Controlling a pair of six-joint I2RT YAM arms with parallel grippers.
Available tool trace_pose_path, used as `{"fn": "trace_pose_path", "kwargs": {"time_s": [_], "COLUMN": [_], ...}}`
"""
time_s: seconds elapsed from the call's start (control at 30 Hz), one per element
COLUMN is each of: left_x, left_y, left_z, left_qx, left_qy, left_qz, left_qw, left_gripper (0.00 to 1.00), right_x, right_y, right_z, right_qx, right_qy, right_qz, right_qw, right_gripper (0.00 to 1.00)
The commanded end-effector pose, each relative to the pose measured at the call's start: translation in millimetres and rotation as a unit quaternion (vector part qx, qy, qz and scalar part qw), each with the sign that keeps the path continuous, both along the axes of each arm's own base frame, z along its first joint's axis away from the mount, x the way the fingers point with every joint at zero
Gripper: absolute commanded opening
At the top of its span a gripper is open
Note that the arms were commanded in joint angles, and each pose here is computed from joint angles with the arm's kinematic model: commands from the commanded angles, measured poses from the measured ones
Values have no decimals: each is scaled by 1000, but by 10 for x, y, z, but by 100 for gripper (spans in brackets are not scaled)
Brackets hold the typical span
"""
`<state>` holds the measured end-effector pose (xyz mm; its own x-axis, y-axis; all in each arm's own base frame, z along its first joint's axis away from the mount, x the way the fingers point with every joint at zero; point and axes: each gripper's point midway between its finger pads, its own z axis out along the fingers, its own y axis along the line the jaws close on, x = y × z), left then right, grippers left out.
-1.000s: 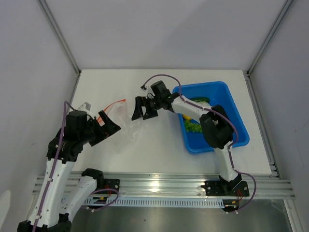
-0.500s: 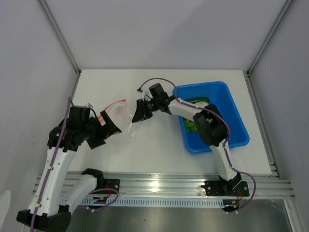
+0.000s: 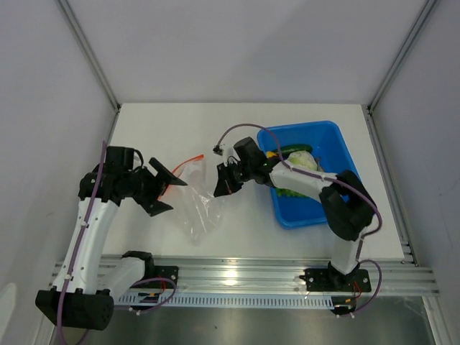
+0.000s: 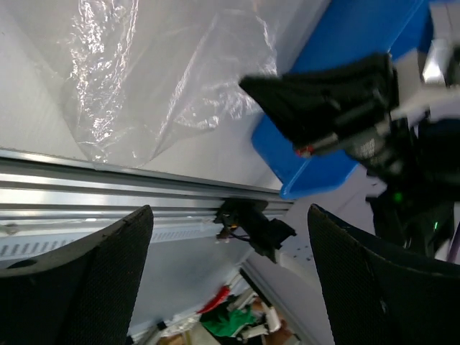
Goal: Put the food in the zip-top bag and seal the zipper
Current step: Pick up the zipper food storage bag at the center of the board, then adjust the zipper food storage bag at the center of the board.
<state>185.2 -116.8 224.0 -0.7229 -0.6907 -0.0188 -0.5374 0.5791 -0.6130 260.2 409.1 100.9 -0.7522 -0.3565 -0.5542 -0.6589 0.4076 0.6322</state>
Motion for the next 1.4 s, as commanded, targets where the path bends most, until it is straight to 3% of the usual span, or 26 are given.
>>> {"fn": "trace_pose_path", "kwargs": {"time_s": [0.0, 0.1, 0.27, 0.53, 1.0, 1.37], "left_x": [101, 151, 161, 362, 456, 564], "left_y": [-144, -112, -172, -115, -119, -55], "left_z": [141, 127, -32, 98, -160, -297], "left_qx": [-96, -117, -183, -213, -231, -215], "left_qy": [14, 35, 125, 129, 206, 221], "left_qz": [40, 75, 115, 151, 181, 192], "left_qw": [994, 990, 968, 957, 934, 932], "left_gripper": [89, 88, 91, 95, 98, 99], "right_x": [18, -139, -434, -841, -1056, -1106], "right_y": [-125, -272, -479, -648, -717, -786], "right_z": [699, 880, 1023, 1106, 1156, 1132], "right_qx": [14, -6, -24, -43, -89, -101], "right_qy": [-176, -231, -310, -367, -455, -477], "right_qz": [7, 12, 31, 77, 100, 103], "right_qw": [984, 973, 950, 926, 880, 867], "right_gripper": [0, 0, 0, 0, 0, 0]}}
